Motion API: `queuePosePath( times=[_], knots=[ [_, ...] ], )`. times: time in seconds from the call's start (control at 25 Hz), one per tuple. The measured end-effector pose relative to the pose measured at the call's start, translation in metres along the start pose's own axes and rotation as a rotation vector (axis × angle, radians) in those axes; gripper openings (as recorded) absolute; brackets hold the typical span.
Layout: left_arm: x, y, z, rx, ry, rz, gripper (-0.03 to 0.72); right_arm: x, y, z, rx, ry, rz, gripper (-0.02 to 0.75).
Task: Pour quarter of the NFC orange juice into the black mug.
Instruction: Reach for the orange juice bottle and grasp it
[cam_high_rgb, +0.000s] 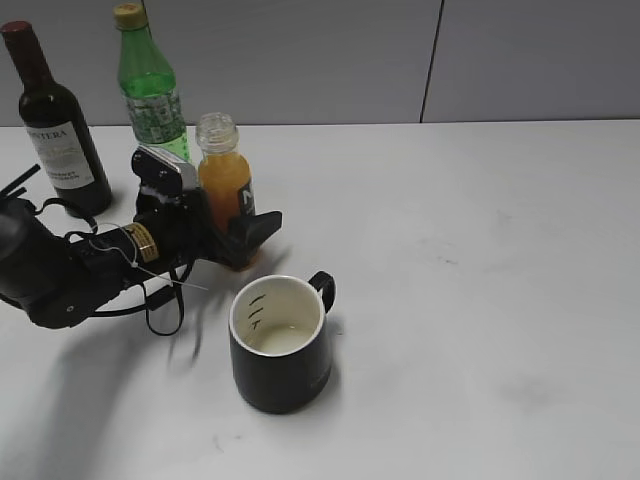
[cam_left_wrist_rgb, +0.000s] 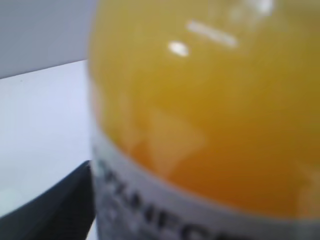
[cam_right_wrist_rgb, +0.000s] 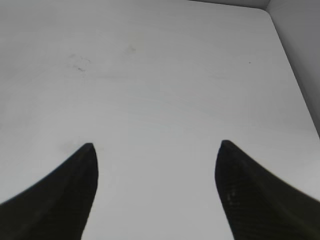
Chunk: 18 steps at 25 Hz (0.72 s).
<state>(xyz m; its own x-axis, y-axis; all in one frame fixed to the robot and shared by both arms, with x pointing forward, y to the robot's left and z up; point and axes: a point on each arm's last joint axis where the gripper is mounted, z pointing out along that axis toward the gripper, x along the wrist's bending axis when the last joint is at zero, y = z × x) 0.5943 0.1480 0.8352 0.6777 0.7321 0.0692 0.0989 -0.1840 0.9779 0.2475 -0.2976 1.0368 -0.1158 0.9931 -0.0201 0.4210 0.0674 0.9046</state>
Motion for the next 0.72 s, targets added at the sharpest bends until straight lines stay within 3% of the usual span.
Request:
queuePosePath(
  times=[0.28, 0.72],
  knots=[
    [-0.0003, 0.002, 0.0019, -0.009, -0.015, 0.014, 0.47, 0.0, 0.0, 0.0, 0.0, 0.0, 0.0, 0.556],
    [-0.0011, 0.0014, 0.002, -0.02, -0.021, 0.016, 0.471, 0.0, 0.0, 0.0, 0.0, 0.0, 0.0, 0.556]
  ],
)
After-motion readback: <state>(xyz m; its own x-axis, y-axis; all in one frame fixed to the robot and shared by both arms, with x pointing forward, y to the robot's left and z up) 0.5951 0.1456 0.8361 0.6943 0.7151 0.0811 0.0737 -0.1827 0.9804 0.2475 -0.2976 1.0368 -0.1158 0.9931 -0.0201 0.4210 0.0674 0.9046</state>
